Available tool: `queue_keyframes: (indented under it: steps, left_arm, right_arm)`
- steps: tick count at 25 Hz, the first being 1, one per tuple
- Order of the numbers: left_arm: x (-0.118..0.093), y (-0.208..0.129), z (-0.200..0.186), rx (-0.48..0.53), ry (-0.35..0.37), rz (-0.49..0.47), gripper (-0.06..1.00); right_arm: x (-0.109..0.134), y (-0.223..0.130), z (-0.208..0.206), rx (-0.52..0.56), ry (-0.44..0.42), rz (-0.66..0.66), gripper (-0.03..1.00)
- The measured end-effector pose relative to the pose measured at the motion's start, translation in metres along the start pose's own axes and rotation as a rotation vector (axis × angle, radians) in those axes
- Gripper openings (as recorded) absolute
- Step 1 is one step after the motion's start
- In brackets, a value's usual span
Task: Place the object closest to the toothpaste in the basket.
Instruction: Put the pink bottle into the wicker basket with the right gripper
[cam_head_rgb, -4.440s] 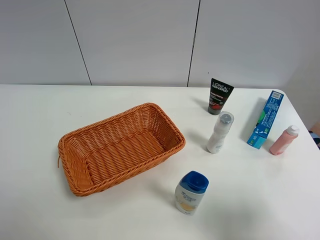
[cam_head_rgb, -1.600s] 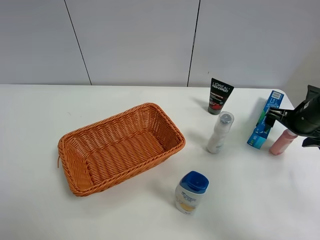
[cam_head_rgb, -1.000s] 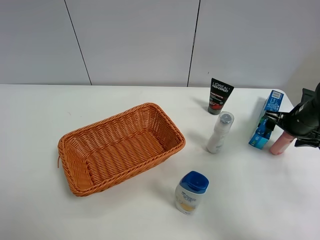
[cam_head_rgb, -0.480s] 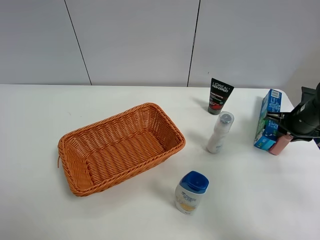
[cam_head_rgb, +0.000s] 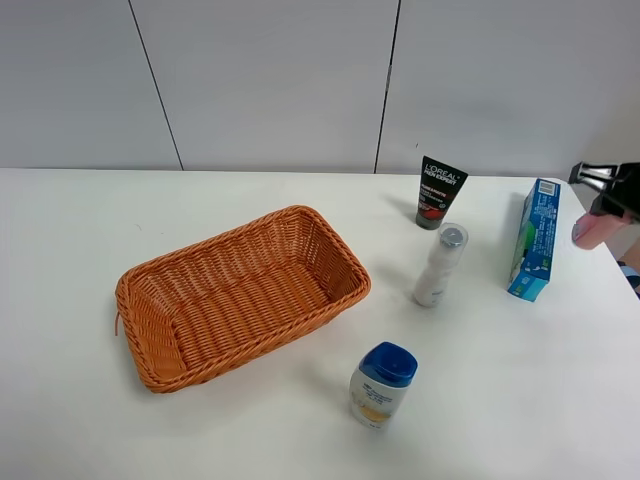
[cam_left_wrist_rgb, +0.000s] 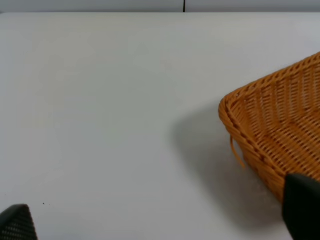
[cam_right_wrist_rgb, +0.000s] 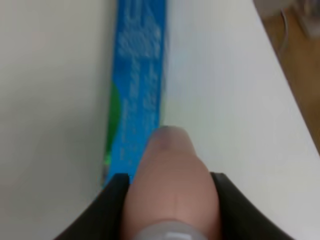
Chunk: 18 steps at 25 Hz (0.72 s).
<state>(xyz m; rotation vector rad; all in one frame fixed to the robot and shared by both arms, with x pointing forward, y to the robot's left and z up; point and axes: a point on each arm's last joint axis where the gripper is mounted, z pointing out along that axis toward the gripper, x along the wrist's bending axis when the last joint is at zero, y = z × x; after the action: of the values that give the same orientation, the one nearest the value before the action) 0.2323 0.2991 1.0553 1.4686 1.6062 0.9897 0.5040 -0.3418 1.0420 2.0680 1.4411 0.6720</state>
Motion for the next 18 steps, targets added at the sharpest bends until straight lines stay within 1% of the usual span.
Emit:
queue_keyframes:
  steps: [2, 4, 6, 7, 9, 13, 15, 16, 18]
  left_arm:
    - [0.0, 0.0, 0.0, 0.0, 0.0, 0.0, 0.99]
    - [0.0, 0.0, 0.0, 0.0, 0.0, 0.0, 0.99]
    - [0.0, 0.0, 0.0, 0.0, 0.0, 0.0, 0.99]
    - [0.0, 0.0, 0.0, 0.0, 0.0, 0.0, 0.99]
    - [0.0, 0.0, 0.0, 0.0, 0.0, 0.0, 0.99]
    - [0.0, 0.0, 0.0, 0.0, 0.0, 0.0, 0.99]
    - [0.0, 0.0, 0.0, 0.0, 0.0, 0.0, 0.99]
    - [0.0, 0.0, 0.0, 0.0, 0.0, 0.0, 0.99]
    - [0.0, 0.0, 0.0, 0.0, 0.0, 0.0, 0.99]
  right_arm:
    - [0.007, 0.007, -0.025, -0.099, 0.077, 0.024, 0.35]
    - [0.02, 0.013, -0.049, -0.215, 0.173, 0.015, 0.35]
    - [0.038, 0.015, -0.065, -0.284, 0.265, -0.03, 0.35]
    - [0.05, 0.016, -0.07, -0.298, 0.313, -0.062, 0.35]
    - [0.077, 0.02, -0.08, -0.317, 0.403, -0.149, 0.35]
    - [0.144, 0.027, -0.087, -0.319, 0.577, -0.299, 0.35]
    - [0.18, 0.023, -0.081, -0.284, 0.645, -0.36, 0.35]
    - [0.196, 0.022, -0.079, -0.274, 0.67, -0.383, 0.35]
    - [0.231, 0.008, -0.064, -0.22, 0.708, -0.459, 0.35]
